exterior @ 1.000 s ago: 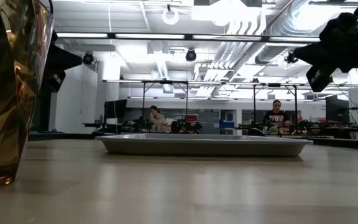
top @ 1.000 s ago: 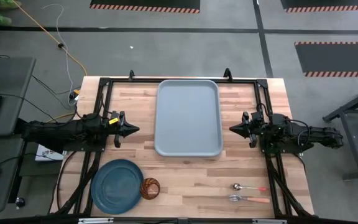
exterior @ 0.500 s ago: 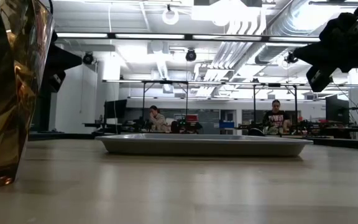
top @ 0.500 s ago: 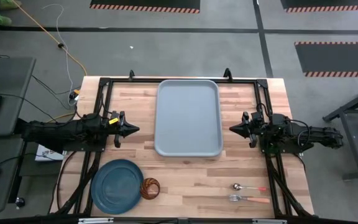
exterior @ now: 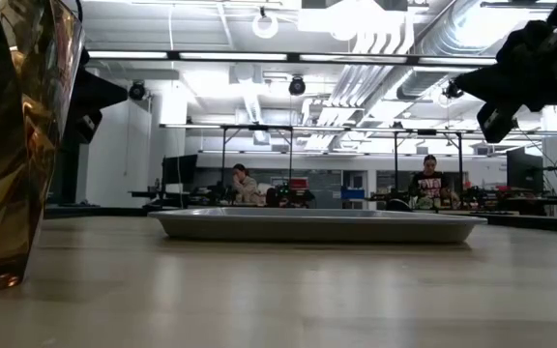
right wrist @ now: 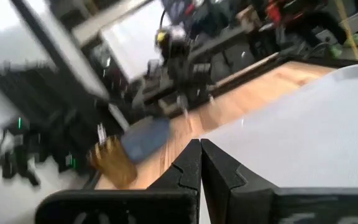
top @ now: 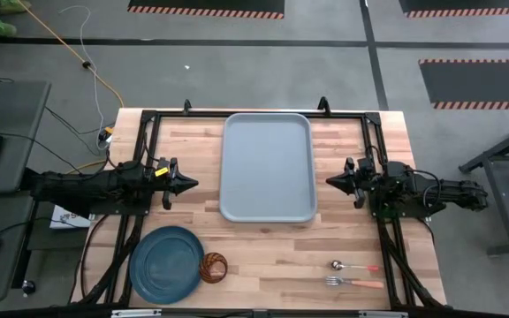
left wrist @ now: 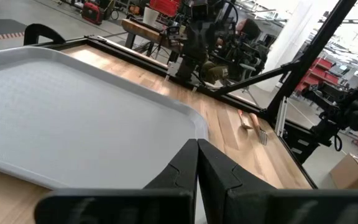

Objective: Pick and place plate/cup/fork/spoon on tray
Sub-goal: Put the orange spoon on the blue serving tray

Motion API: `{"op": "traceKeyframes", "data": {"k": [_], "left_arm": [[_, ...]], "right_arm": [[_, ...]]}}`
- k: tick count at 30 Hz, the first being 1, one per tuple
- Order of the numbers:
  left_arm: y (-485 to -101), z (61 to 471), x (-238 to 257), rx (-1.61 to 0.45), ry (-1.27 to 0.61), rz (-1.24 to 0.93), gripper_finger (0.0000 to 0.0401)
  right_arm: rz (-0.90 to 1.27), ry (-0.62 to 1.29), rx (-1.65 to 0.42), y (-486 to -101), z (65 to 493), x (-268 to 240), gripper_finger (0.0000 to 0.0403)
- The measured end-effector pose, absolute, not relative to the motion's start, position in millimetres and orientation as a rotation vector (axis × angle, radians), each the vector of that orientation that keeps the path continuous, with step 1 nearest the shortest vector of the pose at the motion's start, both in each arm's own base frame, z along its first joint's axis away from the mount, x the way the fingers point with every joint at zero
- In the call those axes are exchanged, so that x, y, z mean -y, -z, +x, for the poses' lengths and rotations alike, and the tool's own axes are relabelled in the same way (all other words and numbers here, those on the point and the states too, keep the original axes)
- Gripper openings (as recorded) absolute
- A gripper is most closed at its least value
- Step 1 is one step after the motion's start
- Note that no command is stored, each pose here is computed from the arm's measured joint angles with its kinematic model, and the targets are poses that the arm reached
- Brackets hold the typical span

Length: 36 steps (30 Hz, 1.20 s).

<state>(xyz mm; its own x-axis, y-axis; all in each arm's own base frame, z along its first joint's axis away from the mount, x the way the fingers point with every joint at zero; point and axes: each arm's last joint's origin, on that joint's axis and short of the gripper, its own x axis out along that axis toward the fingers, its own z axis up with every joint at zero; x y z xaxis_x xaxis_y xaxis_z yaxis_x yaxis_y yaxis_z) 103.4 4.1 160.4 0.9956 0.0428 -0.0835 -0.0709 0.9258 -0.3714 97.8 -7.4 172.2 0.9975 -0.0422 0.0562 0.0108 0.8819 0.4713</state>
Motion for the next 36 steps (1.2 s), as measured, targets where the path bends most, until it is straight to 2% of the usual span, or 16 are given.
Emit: {"op": "traceKeyframes", "data": {"k": [4, 8, 11, 13, 16, 21, 24, 27, 31, 36], "left_arm": [[-160, 103, -4, -0.074, -0.059, -0.383, 0.0001], [-160, 103, -4, -0.074, -0.058, -0.384, 0.0001], [-160, 103, -4, -0.074, -0.058, -0.383, 0.0001], [-160, 103, -4, -0.074, -0.058, -0.383, 0.0001], [-160, 103, -4, -0.074, -0.058, -0.383, 0.0001], [-160, 103, -4, -0.075, -0.058, -0.383, 0.0001], [-160, 103, -4, -0.075, -0.058, -0.384, 0.0001], [-160, 103, -4, -0.075, -0.058, -0.383, 0.0001], [-160, 103, -4, -0.075, -0.058, -0.384, 0.0001], [-160, 103, -4, -0.074, -0.058, -0.383, 0.0001]], "right_arm": [[0.700, 0.096, 0.246, -185, 96, 11, 0.0000], [0.871, 0.197, 0.517, -202, 89, 17, 0.0000], [0.964, 0.099, 0.676, -222, 83, 16, 0.0001], [0.958, 0.037, 0.643, -245, 84, 13, 0.0003], [0.928, 0.012, 0.417, -282, 97, 7, 0.0019], [0.906, -0.076, -0.270, -326, 135, -16, 0.0074], [0.950, -0.129, -0.756, -327, 155, -42, 0.0107], [0.926, -0.119, -1.125, -319, 167, -76, 0.0127], [0.842, -0.102, -1.373, -298, 171, -127, 0.0140], [0.733, -0.036, -1.414, -262, 166, -187, 0.0142]]}}
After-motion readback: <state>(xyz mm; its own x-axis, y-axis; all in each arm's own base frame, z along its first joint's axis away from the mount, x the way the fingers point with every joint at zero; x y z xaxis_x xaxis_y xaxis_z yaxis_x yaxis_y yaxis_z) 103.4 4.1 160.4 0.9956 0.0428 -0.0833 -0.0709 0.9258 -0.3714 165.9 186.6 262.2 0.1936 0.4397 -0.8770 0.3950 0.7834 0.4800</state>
